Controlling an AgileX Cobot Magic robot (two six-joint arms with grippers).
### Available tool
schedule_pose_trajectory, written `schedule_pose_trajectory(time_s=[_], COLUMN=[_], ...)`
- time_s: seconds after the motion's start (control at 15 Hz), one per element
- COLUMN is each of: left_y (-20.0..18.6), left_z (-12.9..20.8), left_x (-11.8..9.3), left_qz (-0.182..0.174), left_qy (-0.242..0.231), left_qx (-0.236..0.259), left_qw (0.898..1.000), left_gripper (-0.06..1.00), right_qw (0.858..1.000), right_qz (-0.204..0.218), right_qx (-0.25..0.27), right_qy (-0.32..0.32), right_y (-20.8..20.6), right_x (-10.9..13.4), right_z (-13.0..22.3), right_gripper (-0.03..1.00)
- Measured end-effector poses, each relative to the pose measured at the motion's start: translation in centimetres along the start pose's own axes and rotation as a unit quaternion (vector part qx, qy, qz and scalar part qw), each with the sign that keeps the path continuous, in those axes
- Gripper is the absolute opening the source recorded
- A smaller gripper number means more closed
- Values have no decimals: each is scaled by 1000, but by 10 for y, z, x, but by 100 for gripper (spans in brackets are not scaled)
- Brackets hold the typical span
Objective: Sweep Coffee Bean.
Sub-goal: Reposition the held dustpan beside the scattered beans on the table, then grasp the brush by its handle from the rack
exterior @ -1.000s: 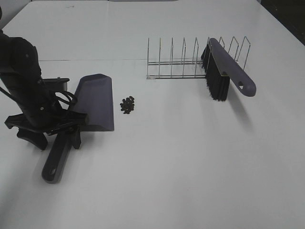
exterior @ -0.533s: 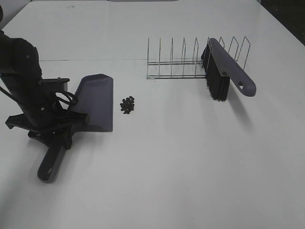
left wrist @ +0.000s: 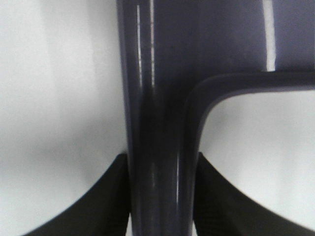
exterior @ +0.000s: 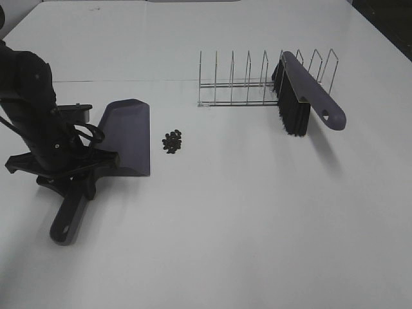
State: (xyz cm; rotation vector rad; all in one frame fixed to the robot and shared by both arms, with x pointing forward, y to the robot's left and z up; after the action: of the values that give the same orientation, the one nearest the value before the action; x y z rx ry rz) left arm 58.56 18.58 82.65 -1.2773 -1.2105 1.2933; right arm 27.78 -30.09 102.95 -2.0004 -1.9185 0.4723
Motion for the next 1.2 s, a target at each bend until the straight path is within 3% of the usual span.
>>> schedule_pose_trajectory(time_s=[0.33, 0.67, 0.93, 1.2], left_y=[-49, -50, -50, -50], left_z=[1, 2, 2, 2], left_x=[0, 1, 1, 1], left_qz=[-4, -8, -9, -9], left_qy=[4, 6, 9, 9], left_qx=[-36, -32, -32, -32], left_qw=[999, 999, 999, 999], left_gripper=[34, 34, 34, 34], right_qw=[1000, 1000, 999, 988], right_qz=[0, -3, -22, -92], right_qx=[0, 0, 17, 84], right_qy=[0, 2, -16, -88], right_y=[0, 1, 19, 61], right_x=[0, 1, 6, 26], right_z=[0, -5, -38, -98], right_gripper=[77, 77, 77, 77])
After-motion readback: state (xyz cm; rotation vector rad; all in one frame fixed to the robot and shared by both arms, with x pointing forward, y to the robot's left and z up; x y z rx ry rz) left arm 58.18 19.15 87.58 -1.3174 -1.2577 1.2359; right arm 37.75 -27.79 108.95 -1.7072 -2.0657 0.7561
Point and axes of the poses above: a point on each arm's last joint axis where the gripper is mounted, y pointing out along that axis toward the gripper, x along the wrist's bending axis when the last joint is at zero, z = x × y, the point moved 5 cm from there along y, pointing out along that axis toward the gripper, and after that the axes turned 3 degrees about -y, right-handed, at the moved point
